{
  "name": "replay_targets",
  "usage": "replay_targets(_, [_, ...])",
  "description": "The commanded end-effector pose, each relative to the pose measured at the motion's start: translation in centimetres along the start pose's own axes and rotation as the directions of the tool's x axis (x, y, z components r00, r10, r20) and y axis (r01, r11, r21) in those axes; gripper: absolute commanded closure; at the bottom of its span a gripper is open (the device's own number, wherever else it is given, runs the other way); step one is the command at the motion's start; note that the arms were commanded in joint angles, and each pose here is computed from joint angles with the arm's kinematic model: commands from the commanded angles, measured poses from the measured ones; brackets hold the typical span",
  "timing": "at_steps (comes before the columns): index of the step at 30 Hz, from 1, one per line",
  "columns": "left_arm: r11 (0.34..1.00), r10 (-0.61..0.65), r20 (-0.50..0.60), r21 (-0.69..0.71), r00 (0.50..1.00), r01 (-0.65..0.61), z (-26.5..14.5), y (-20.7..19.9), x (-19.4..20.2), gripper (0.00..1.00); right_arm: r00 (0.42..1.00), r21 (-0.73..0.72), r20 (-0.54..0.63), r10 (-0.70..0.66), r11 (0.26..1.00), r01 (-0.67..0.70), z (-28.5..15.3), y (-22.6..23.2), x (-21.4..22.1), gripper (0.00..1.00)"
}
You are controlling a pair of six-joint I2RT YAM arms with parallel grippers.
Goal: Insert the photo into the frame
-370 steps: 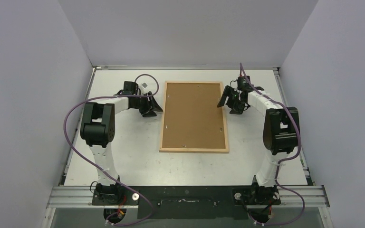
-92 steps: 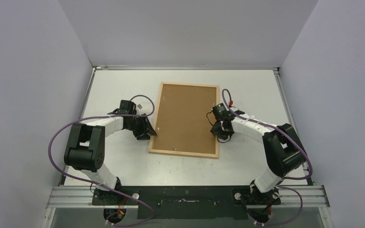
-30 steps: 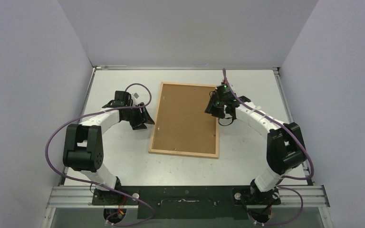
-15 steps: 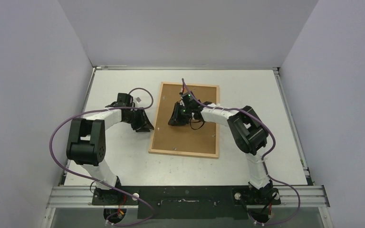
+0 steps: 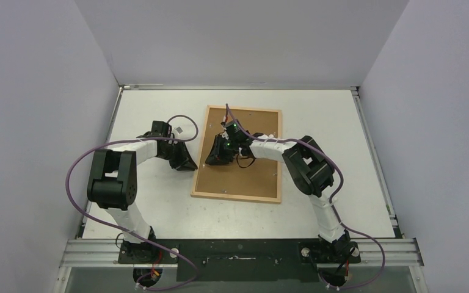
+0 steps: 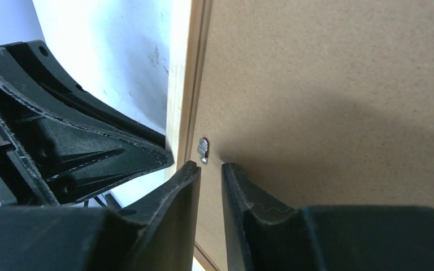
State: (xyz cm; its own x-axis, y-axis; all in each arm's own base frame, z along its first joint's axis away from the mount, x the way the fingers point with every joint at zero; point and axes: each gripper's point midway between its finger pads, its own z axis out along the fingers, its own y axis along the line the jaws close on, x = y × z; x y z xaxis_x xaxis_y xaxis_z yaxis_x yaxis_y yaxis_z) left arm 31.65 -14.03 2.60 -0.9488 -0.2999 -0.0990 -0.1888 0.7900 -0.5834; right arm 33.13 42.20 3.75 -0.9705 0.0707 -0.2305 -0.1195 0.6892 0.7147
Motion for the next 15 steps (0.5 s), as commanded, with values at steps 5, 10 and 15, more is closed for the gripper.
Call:
replay_targets(5, [1.000, 0.015, -0.016, 0.012, 1.000, -0.015, 0.2, 0.0, 0.1, 0.88, 1.000, -0.038, 0.011, -0.016, 0.999, 0.016, 0.9, 1.7, -0.5, 0.75])
replay_targets(10, [1.000, 0.010, -0.015, 0.014, 1.000, -0.010, 0.2, 0.0, 0.2, 0.89, 1.000, -0.049, -0.006, -0.010, 0.999, 0.010, 1.4, 1.8, -0.1, 0.80])
replay_targets(15, [1.000, -0.008, -0.019, 0.021, 1.000, 0.009, 0.4, 0.0, 0.4, 0.92, 1.000, -0.057, -0.012, -0.006, 0.998, 0.005, 1.8, 1.8, 0.0, 0.82])
